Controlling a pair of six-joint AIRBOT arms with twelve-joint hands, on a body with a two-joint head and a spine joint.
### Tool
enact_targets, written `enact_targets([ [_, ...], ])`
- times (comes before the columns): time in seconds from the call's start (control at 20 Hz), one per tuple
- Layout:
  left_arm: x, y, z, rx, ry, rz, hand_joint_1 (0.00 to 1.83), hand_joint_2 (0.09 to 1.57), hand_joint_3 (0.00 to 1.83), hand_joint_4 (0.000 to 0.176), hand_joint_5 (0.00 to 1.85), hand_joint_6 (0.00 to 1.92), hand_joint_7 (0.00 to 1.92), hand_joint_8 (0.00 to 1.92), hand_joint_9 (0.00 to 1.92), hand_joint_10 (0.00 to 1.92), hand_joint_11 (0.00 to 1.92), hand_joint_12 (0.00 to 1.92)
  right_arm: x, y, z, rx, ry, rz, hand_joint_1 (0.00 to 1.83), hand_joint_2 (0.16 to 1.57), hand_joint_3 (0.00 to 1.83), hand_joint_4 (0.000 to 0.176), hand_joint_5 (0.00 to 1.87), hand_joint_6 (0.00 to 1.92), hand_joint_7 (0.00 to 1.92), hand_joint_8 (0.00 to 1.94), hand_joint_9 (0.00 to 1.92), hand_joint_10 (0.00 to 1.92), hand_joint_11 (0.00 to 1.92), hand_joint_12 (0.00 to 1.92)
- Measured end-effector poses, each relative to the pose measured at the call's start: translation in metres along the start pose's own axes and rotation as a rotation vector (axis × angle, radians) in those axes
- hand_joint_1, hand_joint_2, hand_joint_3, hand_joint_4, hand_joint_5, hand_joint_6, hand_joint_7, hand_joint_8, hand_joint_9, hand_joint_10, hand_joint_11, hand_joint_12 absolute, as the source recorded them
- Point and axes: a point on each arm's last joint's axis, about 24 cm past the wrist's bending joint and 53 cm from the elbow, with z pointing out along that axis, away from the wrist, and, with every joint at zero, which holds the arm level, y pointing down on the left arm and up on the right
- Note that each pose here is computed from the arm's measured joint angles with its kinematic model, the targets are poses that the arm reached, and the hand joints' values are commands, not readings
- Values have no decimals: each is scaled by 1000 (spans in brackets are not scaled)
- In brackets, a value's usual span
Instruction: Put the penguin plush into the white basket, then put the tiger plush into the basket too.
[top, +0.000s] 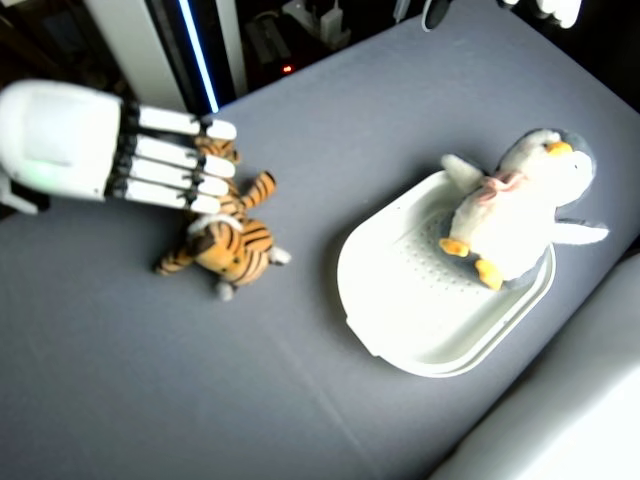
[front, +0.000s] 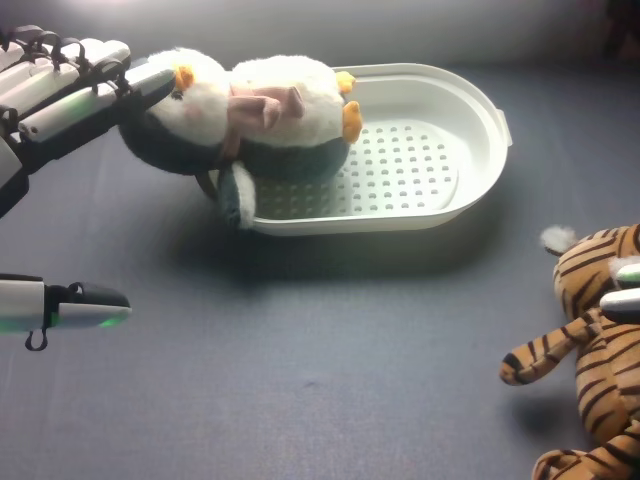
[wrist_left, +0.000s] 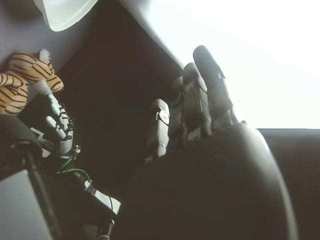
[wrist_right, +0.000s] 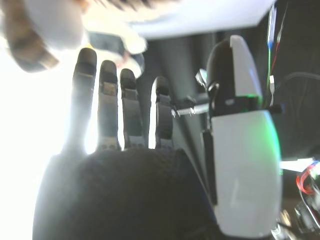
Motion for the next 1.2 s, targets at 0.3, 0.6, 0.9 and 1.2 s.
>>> enact_targets([
  [0.3, 10, 5, 4, -7, 30, -20, 769, 774, 0, 163, 162, 3, 168, 2, 158, 4, 0, 808, 11, -30, 5, 85, 52, -22, 1062, 984, 2, 66, 417, 4, 399, 2, 566, 0, 469, 413],
  [0.6, 10, 4, 4, -4, 31, -24, 761, 780, 1, 128, 192, 4, 194, 4, 197, 7, 0, 869, 19, -26, 35, 53, 83, -93, 1569, 1089, 45, 0, 761, 5, 697, 27, 783, 1113, 727, 1027],
  [0.9, 10, 3, 3, 1, 28, -37, 753, 813, 5, 112, 206, 3, 209, 6, 226, 9, 0, 799, 9, -24, 49, 42, 66, -137, 1622, 1241, 0, 0, 696, 1340, 544, 1548, 576, 1728, 623, 1776],
  [1.2, 11, 4, 2, -1, 34, -44, 800, 810, 0, 108, 228, 3, 228, 1, 209, 2, 0, 632, -28, 4, 63, -40, -58, -176, 1596, 1285, 5, 76, 500, 1888, 458, 1651, 539, 1742, 594, 1911],
])
